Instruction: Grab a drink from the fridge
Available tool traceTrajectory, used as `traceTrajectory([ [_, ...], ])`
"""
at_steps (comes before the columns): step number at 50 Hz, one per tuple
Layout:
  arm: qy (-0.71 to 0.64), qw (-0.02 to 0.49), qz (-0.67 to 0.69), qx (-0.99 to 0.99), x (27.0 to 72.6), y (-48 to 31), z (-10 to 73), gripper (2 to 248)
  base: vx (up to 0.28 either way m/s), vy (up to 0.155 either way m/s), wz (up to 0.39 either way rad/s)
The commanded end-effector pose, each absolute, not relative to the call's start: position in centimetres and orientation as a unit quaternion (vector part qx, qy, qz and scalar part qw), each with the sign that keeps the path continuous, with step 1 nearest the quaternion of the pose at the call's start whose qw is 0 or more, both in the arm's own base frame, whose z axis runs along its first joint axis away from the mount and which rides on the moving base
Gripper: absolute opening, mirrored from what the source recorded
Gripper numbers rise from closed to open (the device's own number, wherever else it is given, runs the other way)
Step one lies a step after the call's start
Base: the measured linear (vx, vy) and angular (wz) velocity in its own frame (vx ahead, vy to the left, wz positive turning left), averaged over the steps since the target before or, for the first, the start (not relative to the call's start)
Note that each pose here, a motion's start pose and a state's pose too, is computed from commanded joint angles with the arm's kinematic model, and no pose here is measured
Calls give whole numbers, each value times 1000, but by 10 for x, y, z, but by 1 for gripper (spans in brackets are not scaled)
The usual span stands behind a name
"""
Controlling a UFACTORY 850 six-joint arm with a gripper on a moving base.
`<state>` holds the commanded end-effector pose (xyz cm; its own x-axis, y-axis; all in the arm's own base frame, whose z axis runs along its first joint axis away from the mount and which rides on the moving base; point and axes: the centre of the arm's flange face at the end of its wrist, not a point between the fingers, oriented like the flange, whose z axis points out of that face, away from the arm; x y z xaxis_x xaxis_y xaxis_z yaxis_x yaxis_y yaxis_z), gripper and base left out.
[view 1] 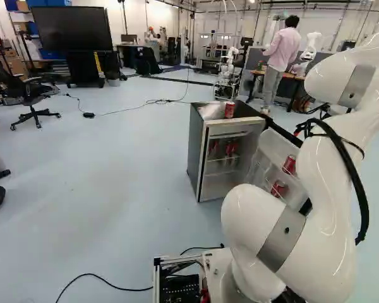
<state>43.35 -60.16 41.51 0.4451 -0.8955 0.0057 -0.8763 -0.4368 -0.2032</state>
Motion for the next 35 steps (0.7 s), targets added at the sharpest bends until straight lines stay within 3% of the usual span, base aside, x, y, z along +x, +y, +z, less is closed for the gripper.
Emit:
traceTrajectory([
  [35,530,138,34,-836,391,-572,413,247,0,0,0],
])
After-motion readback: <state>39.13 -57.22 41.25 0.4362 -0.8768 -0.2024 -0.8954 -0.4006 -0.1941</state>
